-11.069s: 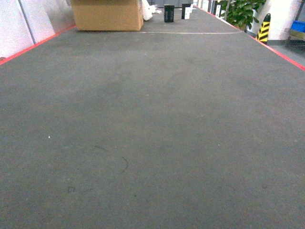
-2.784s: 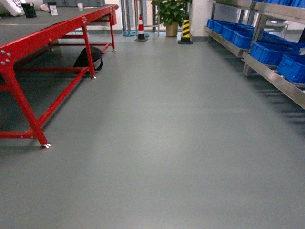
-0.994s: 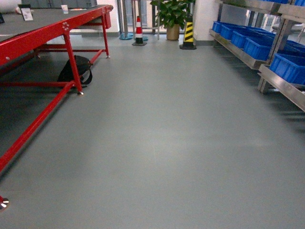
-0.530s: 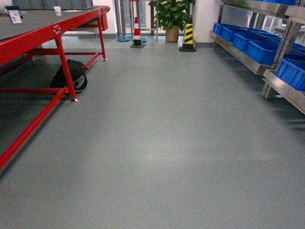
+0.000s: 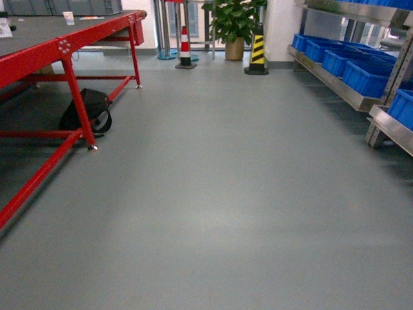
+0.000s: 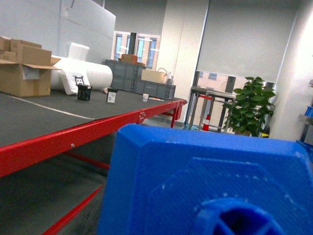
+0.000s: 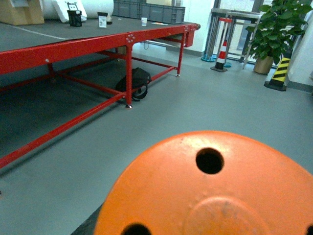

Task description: Sort blue parts and orange caps into right shelf containers

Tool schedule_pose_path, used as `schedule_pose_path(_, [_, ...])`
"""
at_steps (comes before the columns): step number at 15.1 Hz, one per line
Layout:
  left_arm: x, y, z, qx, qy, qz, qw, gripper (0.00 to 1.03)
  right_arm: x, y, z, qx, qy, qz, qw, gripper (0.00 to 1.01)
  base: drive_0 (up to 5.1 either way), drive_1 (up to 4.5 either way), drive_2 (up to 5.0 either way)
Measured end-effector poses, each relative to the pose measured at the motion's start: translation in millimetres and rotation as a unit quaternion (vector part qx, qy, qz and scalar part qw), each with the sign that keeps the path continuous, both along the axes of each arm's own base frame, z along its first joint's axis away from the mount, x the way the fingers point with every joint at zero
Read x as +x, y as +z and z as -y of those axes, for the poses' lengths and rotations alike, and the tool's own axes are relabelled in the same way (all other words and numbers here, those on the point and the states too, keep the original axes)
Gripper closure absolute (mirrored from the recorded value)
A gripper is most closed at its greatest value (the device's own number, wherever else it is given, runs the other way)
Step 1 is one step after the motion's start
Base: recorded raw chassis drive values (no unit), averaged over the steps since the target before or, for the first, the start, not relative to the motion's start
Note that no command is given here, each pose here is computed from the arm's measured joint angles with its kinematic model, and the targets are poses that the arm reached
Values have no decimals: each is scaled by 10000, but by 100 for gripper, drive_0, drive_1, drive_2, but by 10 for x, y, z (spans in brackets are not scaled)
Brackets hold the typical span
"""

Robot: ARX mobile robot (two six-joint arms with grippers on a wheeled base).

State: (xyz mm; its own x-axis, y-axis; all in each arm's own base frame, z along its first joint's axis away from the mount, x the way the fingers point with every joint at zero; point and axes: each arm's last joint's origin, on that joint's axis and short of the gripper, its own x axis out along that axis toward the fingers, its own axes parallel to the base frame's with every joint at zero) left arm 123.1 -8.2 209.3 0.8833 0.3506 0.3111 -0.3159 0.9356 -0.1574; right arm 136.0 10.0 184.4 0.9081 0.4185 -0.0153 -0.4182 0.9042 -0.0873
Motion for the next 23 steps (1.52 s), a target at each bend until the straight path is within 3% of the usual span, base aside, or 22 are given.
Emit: schedule_pose_path(23, [1,-1,0,1,-2,-2,10000,57,1,-9,0,1,2,-34,10000,59,3,426,-419])
